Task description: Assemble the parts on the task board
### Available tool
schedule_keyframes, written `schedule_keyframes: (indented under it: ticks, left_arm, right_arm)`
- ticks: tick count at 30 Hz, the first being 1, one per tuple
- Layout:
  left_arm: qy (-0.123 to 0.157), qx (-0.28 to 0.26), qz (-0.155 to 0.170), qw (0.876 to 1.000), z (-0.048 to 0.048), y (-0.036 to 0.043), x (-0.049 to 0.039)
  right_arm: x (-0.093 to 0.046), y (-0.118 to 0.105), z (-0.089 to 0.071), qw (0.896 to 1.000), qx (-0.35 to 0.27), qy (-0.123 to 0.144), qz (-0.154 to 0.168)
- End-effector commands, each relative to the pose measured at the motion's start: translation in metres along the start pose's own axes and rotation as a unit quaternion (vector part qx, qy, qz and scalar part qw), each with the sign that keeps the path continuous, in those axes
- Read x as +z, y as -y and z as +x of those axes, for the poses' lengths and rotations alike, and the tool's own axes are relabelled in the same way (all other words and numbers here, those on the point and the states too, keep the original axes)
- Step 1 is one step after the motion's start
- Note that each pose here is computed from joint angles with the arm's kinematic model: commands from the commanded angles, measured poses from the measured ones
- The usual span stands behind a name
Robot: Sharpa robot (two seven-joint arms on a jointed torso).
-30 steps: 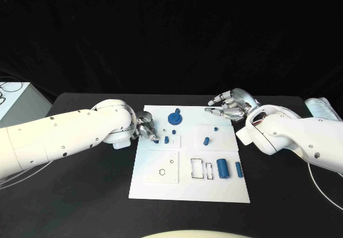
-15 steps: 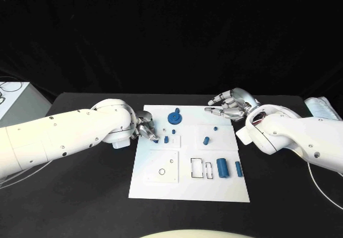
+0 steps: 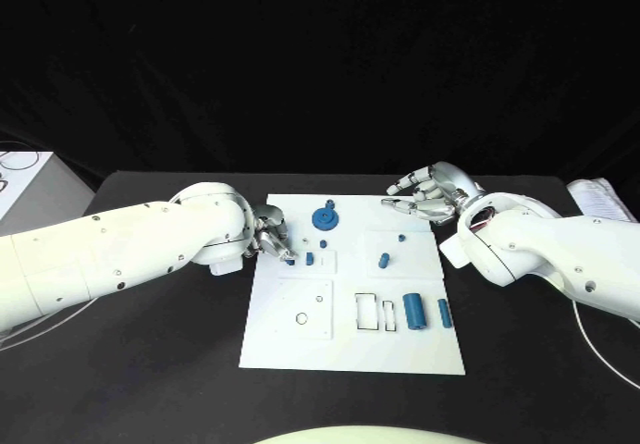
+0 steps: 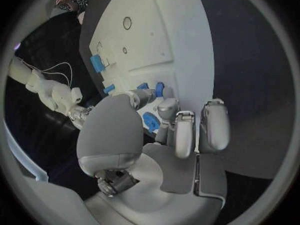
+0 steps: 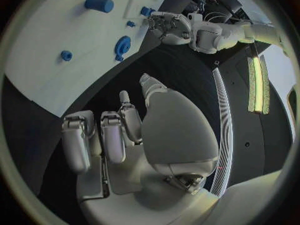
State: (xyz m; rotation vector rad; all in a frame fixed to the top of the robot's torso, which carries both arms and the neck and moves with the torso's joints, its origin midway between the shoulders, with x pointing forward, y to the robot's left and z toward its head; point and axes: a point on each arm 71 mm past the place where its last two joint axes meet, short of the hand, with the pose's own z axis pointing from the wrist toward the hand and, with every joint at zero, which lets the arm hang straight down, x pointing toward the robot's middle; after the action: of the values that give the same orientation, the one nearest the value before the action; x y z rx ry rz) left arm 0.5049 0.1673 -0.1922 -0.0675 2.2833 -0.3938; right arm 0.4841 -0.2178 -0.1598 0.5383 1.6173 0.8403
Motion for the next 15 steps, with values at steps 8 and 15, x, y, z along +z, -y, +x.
schedule_keyframes:
  ticks: [8,15]
  left_arm:
    - [-0.023,0.016,-0.003,1.000,0.0094,0.0001,0.0036]
    - [-0.025,0.015,-0.004,1.000,0.0096,0.0000,0.0042]
  right_arm:
    - [-0.0006,-0.0007,0.0010,1.000,-0.005,-0.006,-0.005]
    - [-0.0007,-0.0006,0.0008,1.000,-0.004,-0.005,-0.005]
